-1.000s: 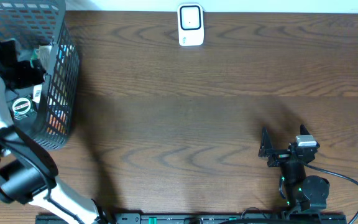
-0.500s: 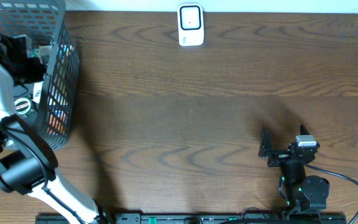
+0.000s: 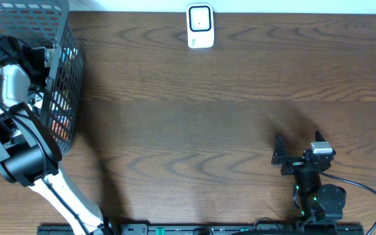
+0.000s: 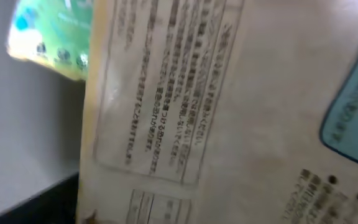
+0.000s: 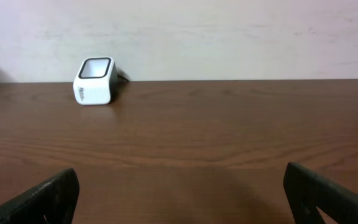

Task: Scan the item barcode
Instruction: 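Grasp the yellow-white snack bag in the basket with the left gripper, then lift the snack bag out and carry it toward the white scanner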

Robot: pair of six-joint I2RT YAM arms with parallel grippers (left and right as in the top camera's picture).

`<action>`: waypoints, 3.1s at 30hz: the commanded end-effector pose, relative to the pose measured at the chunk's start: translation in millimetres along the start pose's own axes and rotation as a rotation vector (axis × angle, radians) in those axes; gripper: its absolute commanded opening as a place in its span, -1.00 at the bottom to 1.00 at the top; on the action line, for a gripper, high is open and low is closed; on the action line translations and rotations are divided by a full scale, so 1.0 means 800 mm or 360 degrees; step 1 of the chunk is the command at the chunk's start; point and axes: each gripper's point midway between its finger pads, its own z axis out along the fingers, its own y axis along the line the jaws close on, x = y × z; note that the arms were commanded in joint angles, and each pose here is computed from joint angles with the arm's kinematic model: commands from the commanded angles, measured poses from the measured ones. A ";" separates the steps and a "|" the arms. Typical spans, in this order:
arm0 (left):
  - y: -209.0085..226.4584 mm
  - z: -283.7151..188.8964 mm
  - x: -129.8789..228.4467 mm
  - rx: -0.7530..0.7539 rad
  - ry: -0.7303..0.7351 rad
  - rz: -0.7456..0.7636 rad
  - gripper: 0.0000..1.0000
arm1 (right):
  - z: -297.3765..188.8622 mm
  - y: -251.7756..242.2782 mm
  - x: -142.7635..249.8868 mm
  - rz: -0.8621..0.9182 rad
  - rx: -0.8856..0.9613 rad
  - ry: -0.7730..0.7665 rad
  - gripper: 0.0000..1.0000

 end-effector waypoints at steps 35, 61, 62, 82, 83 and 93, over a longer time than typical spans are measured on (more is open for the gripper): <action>-0.090 -0.446 -0.091 0.0498 -0.1191 -0.0890 -0.85 | 0.000 -0.006 0.000 0.0007 0.0031 -0.0003 0.99; -0.426 -0.335 -0.034 0.0878 -0.0520 -0.0227 -0.85 | 0.000 -0.006 0.000 0.0008 0.0031 -0.0003 0.99; -0.436 -0.321 -0.030 0.0858 -0.0481 -0.0223 -0.85 | 0.000 -0.006 0.000 0.0008 0.0031 -0.0003 0.99; -0.591 -0.102 0.071 0.0767 0.0088 -0.0074 -0.06 | 0.000 -0.006 0.000 0.0008 0.0031 -0.0003 0.99; -0.592 -0.102 0.072 0.0767 0.0090 -0.0072 0.05 | 0.000 -0.006 0.000 0.0008 0.0031 -0.0003 0.99; -0.575 -0.156 0.037 0.0840 -0.0089 0.0016 0.13 | 0.000 -0.006 0.000 0.0008 0.0031 -0.0003 0.98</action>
